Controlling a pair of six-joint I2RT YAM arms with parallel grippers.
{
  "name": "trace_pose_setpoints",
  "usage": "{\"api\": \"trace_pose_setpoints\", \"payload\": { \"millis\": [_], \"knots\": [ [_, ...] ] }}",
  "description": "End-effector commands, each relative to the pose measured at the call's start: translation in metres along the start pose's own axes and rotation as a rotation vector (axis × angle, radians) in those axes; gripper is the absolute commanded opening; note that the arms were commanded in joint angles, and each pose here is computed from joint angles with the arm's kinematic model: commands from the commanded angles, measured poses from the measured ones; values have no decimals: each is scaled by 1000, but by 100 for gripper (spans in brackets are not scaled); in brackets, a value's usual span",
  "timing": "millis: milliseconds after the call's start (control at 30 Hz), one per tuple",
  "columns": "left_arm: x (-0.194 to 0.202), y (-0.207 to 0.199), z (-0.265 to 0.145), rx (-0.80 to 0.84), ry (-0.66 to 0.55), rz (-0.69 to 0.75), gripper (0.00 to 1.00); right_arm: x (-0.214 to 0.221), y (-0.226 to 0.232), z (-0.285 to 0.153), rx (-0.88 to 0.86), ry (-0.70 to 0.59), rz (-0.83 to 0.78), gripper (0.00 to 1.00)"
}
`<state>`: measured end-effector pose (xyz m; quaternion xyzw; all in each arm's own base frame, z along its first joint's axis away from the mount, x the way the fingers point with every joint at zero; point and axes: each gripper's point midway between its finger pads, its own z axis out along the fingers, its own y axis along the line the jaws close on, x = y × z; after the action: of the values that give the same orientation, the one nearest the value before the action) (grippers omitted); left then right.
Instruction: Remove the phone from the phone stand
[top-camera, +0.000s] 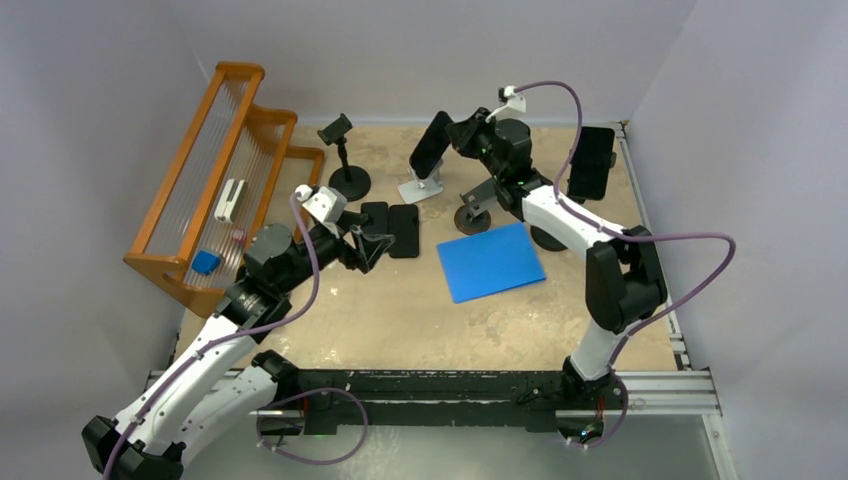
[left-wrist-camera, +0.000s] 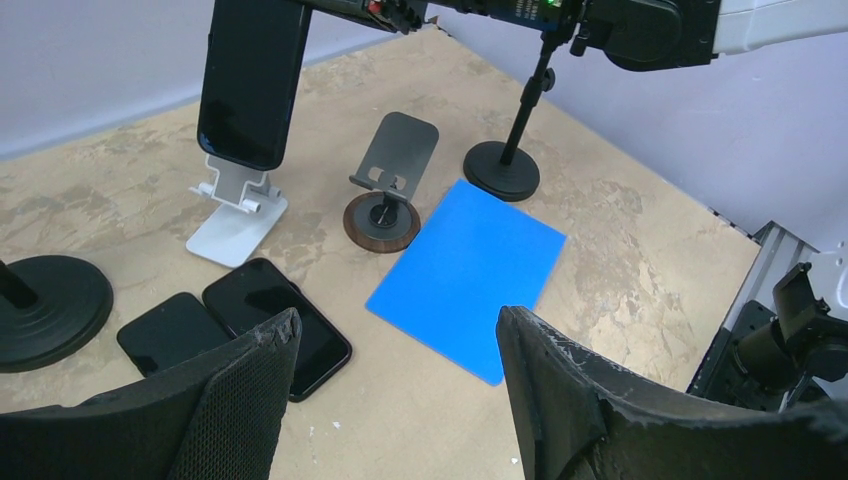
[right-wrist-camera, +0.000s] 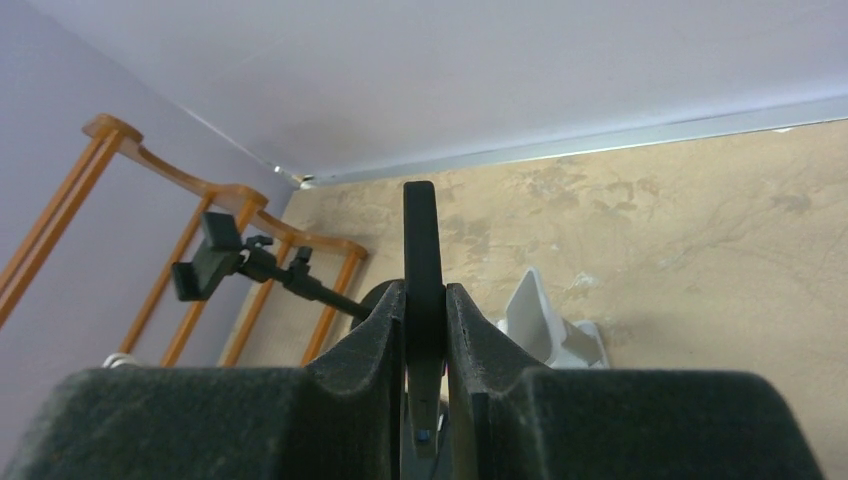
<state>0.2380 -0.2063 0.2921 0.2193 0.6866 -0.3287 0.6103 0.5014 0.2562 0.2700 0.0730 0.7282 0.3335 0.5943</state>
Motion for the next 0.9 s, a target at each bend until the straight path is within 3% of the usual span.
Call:
{"api": "trace_pose_setpoints", "payload": {
  "millis": [0,400,633,867],
  "knots": [
    [-34,-6,-4,9,-93,36,70,-64,62,-30,-192,-141,80,0],
    [-40,-5,-10,-13,-125,29,70,-63,112,-87,-359,-70,117,0],
    [-57,1,-27,-73,-217,35,70,-48,123,-131,-450,12,106,0],
    [-56,-16,-26,32,-234,61,72,-17,122,-181,-536,104,99,0]
  ]
}}
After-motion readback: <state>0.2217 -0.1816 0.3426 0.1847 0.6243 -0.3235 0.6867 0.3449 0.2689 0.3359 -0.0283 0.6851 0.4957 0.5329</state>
